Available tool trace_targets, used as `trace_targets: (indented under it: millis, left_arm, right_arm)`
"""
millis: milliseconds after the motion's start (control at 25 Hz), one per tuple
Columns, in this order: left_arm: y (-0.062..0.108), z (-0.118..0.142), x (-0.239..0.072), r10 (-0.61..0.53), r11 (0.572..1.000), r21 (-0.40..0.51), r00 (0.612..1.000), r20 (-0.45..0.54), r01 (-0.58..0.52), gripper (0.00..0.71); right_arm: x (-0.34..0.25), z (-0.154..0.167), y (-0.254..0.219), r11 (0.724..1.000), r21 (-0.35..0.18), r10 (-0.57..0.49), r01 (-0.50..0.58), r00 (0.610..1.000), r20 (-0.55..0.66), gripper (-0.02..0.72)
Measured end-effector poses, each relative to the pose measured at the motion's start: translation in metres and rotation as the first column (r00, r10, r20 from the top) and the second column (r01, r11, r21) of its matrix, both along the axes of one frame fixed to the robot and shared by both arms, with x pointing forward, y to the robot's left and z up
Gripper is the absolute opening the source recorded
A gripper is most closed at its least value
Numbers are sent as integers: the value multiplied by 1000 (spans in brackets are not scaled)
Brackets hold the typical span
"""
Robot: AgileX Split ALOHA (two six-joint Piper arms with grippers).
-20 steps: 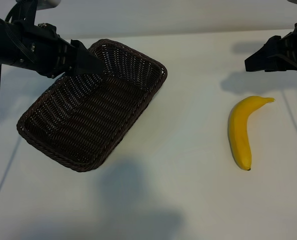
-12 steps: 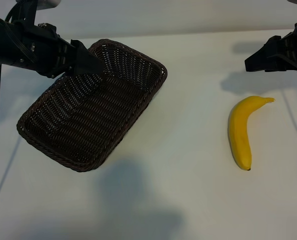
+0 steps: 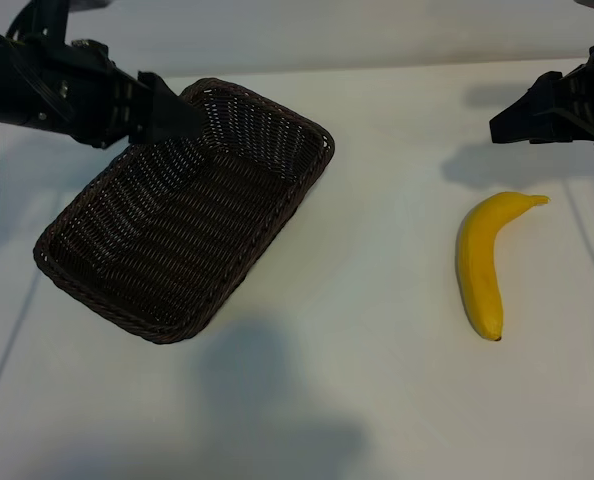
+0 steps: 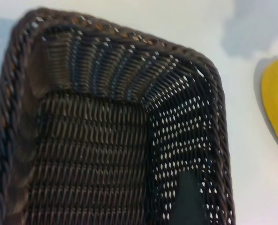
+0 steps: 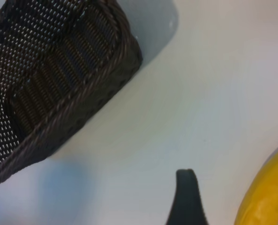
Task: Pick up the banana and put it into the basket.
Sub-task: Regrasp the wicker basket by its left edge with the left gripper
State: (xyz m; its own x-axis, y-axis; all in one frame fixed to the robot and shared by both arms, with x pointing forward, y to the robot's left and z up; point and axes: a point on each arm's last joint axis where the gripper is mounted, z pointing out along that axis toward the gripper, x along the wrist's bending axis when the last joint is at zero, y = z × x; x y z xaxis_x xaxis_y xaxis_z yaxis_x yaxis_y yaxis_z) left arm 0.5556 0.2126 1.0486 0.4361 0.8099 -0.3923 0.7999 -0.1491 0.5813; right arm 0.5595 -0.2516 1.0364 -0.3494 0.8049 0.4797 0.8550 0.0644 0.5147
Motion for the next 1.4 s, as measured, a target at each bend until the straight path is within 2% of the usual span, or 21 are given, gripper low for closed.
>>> trace_targets:
  millis: [80,200,320,560,760,880,960,1160,1400]
  left_arm:
    - [0,1,-1,-3,1000,-1,1000,-1,3,546]
    - [0,-1,-4,-7,1000,5,999,-53,7,546]
    - [6,-1,-9,54,998,50,993,-109,-48,546]
    - [24,17,-34,175,966,218,971,-165,-137,546]
    - [30,31,-49,277,946,229,938,-207,-229,546]
    - [32,23,-52,366,922,233,894,-259,-310,546]
    - [35,11,-55,436,894,250,848,-301,-371,546]
    - [40,-15,-65,594,804,293,704,-389,-517,546]
    - [40,-29,-72,679,727,306,577,-454,-614,546]
  right_arm:
    - [0,0,0,1000,0,-1,1,1000,0,539]
    - [0,0,0,1000,-2,0,0,1000,-1,539]
    - [0,0,0,1000,-2,0,0,1000,0,539]
    - [0,0,0,1000,-2,0,0,1000,0,539]
    - [0,0,0,1000,-1,-3,3,1000,-2,539]
    - [0,0,0,1000,0,-5,5,1000,-4,539]
    - [0,0,0,1000,2,-7,7,1000,-6,539]
    - [0,0,0,1000,4,-12,12,1000,-10,539]
    - [0,0,0,1000,9,-27,27,999,-17,539]
